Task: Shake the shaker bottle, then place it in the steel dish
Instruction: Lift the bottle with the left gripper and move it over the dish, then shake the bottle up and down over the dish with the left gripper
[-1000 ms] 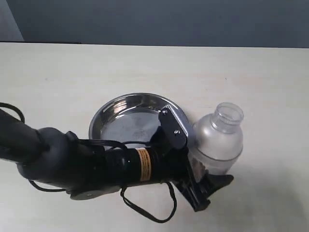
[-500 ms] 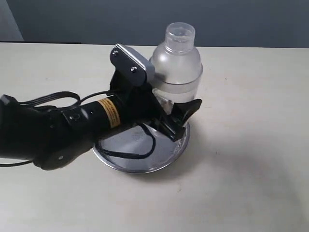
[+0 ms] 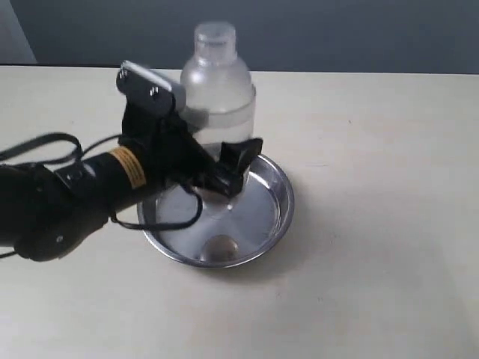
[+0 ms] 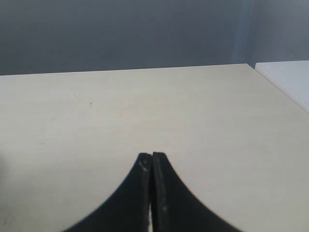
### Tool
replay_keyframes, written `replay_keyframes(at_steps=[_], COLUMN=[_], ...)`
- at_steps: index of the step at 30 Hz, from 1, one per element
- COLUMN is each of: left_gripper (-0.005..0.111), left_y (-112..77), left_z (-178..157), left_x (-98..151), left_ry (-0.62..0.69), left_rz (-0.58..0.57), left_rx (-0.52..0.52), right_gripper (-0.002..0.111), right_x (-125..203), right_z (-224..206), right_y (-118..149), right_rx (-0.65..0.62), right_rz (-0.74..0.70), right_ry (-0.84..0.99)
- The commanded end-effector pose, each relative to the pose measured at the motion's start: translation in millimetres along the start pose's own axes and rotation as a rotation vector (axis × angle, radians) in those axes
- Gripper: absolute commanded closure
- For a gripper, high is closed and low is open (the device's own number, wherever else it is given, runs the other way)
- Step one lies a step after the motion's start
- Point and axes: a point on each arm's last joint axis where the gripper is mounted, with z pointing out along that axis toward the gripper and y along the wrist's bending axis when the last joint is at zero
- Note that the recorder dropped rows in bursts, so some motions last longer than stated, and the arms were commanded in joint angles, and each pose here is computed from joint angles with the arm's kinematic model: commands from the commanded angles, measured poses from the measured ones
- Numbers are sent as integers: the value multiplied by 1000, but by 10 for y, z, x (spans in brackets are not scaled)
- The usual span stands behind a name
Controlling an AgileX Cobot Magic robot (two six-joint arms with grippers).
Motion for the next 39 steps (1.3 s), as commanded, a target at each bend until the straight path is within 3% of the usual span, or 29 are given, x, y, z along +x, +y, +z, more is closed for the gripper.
replay_keyframes(at_steps=[1,2,4,6,8,10,11,13,15,17,19,20,22,24,26,28,30,31,33,35,36,38,39], left_gripper=[106,106,106,106,106,106,106,106,106,106,106,106,106,106,106,106,106,106,106,106,106,106,106], left_y=[-38,-50,-10,36,68,62,40,1,20,99,100,92,46,15,8,67,70,71,28,-16,-18,10,47], left_z=[-97,-89,-29,50,59,-21,-96,-199,-184,-72,-57,-74,-193,-311,-300,-214,-185,-199,-301,-398,-401,-308,-226], left_x=[-393,-529,-381,-27,28,-319,-575,-872,-757,-311,-102,-183,-576,-918,-830,-429,-174,-210,-566,-881,-917,-610,-199], left_ry=[-244,-189,68,181,117,-37,-110,-81,77,197,163,87,-77,-98,32,151,140,86,-100,-133,-71,95,177], left_rz=[-53,6,69,-32,-168,-196,-137,43,118,-4,-132,-156,-142,39,102,1,-96,-131,-141,-14,61,28,-85], left_rx=[63,48,1,-13,19,83,112,89,32,3,44,76,121,101,60,40,78,92,147,149,119,74,81], right_gripper=[109,109,109,109,109,109,109,109,109,109,109,109,109,109,109,109,109,109,109,109,109,109,109], right_x=[-11,-11,-11,-11,-11,-11,-11,-11,-11,-11,-11,-11,-11,-11,-11,-11,-11,-11,-11,-11,-11,-11,-11], right_z=[-2,-2,-2,-2,-2,-2,-2,-2,-2,-2,-2,-2,-2,-2,-2,-2,-2,-2,-2,-2,-2,-2,-2], right_y=[-2,-2,-2,-2,-2,-2,-2,-2,-2,-2,-2,-2,-2,-2,-2,-2,-2,-2,-2,-2,-2,-2,-2], right_rx=[4,4,4,4,4,4,4,4,4,4,4,4,4,4,4,4,4,4,4,4,4,4,4], right_rz=[0,0,0,0,0,0,0,0,0,0,0,0,0,0,0,0,0,0,0,0,0,0,0], right_ry=[-17,-17,-17,-17,-17,-17,-17,-17,-17,-17,-17,-17,-17,-17,-17,-17,-17,-17,-17,-17,-17,-17,-17])
